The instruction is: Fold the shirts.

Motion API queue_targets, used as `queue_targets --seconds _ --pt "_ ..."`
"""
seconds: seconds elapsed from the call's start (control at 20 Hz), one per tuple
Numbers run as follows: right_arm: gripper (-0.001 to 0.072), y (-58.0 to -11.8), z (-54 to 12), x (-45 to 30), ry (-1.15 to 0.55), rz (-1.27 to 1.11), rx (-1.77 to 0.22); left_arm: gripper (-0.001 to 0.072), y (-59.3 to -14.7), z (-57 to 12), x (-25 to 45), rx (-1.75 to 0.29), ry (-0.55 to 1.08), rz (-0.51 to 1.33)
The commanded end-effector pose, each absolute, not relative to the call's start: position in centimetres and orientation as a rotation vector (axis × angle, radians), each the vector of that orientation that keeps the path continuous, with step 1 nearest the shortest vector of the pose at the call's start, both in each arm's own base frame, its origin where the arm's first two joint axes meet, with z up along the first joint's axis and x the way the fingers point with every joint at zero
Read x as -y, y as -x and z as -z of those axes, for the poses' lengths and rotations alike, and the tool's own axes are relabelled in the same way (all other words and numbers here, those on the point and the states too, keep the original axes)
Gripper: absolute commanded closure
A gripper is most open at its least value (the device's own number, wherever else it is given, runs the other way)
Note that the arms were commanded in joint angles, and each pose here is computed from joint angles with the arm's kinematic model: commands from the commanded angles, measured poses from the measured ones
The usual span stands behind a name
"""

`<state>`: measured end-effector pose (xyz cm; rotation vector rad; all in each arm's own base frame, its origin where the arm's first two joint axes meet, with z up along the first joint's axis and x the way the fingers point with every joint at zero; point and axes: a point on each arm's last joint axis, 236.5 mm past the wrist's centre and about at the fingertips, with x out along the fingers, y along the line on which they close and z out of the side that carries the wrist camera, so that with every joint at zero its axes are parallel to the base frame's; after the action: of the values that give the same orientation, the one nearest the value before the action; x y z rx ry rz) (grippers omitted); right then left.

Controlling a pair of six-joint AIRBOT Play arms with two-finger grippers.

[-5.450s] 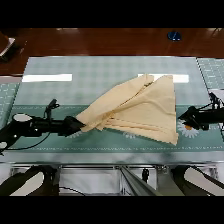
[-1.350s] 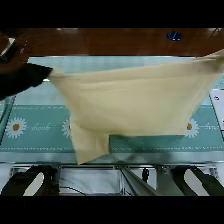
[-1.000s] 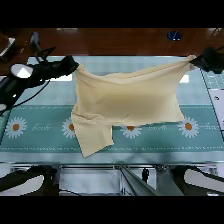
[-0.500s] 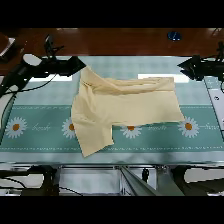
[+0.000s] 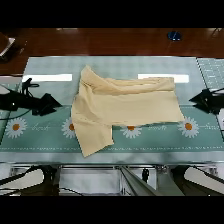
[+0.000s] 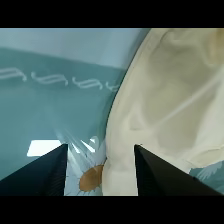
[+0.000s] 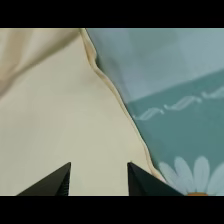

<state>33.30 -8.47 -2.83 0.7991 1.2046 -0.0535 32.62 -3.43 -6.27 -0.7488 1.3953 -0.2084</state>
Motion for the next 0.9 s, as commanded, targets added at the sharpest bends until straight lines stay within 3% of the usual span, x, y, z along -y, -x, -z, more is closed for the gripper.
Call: queue_targets --seconds 0.0,0.15,0.4,0.45,0.5,0.55,0.65,0.85 --pt "0.0298 -28.9 5.7 6.4 -0.865 0.126 -1.179 0.0202 -29.7 9.0 5.6 -1.377 0.908 0.207" --pt "0.0298 -27.5 6.9 4.4 -0.914 0.097 -1.200 0.0203 -30.5 9.1 7.9 -1.313 0.964 0.265" --pt "0.0298 -27.1 7.3 4.1 -0.921 0.098 -1.213 0.0205 -30.0 11.2 11.5 -1.386 0.913 0.300" --pt "0.0298 -27.1 7.4 4.4 -0.909 0.108 -1.211 0.0253 -29.8 11.5 12.1 -1.402 0.911 0.308" --pt "0.0298 -26.7 7.9 5.8 -0.892 0.175 -1.216 0.0531 -29.6 11.7 12.5 -1.413 0.901 0.314" --pt "0.0298 -26.0 8.5 7.7 -0.900 0.281 -1.226 0.0674 -29.6 11.7 12.6 -1.408 0.892 0.327" --pt "0.0298 -23.7 9.4 10.0 -0.908 0.396 -1.267 0.0680 -29.8 11.4 12.4 -1.401 0.894 0.331" --pt "0.0298 -21.8 10.4 7.9 -0.996 0.317 -1.393 0.0680 -29.9 11.4 12.3 -1.395 0.887 0.331"
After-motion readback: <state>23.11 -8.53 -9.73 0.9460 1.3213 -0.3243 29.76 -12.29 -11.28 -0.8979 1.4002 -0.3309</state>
